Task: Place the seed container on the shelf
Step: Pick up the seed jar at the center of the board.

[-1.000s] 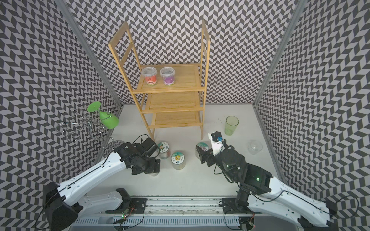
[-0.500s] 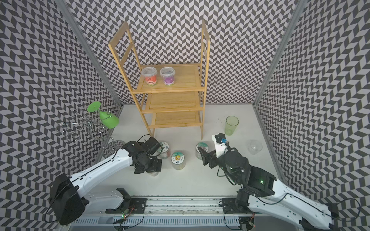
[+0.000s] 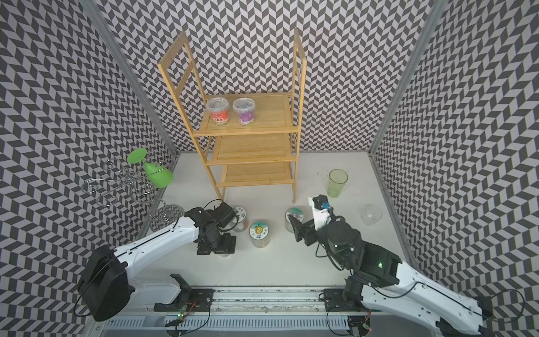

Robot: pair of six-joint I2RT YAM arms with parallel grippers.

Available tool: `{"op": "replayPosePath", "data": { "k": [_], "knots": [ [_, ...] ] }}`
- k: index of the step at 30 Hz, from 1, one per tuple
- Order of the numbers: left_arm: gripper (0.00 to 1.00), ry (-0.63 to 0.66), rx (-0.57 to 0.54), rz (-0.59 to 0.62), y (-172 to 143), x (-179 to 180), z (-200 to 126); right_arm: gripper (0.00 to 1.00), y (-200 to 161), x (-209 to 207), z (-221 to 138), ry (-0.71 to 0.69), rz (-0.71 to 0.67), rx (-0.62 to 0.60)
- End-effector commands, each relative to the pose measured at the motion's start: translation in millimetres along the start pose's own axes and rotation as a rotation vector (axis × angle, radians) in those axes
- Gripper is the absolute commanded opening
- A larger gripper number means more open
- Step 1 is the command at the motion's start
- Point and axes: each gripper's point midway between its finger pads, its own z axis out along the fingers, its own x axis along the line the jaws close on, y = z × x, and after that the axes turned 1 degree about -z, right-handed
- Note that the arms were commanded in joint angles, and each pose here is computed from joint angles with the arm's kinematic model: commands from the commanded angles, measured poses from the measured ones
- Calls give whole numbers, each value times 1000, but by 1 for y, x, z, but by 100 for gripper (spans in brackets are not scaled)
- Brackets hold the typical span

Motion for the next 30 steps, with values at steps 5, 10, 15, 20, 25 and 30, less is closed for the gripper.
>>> {"op": "replayPosePath", "data": {
  "k": [5, 10, 15, 20, 25, 30],
  "knots": [
    [89, -13, -19, 15, 10, 0, 6, 90, 7, 2, 0, 5, -3, -26],
    [85, -14, -13, 34, 12, 1, 8, 90, 9, 2, 1, 0, -13, -30],
    [83, -23, -2, 44, 12, 1, 10, 90, 9, 2, 1, -3, -12, -27],
    [82, -33, 14, 49, 8, 0, 14, 90, 7, 2, 2, -2, -8, -26],
    [81, -29, 33, 55, 3, 2, 19, 90, 6, 3, 4, -2, -6, -26],
    [78, -25, 15, 61, 8, 1, 13, 89, 7, 3, 4, -2, -4, -28]
  ]
}}
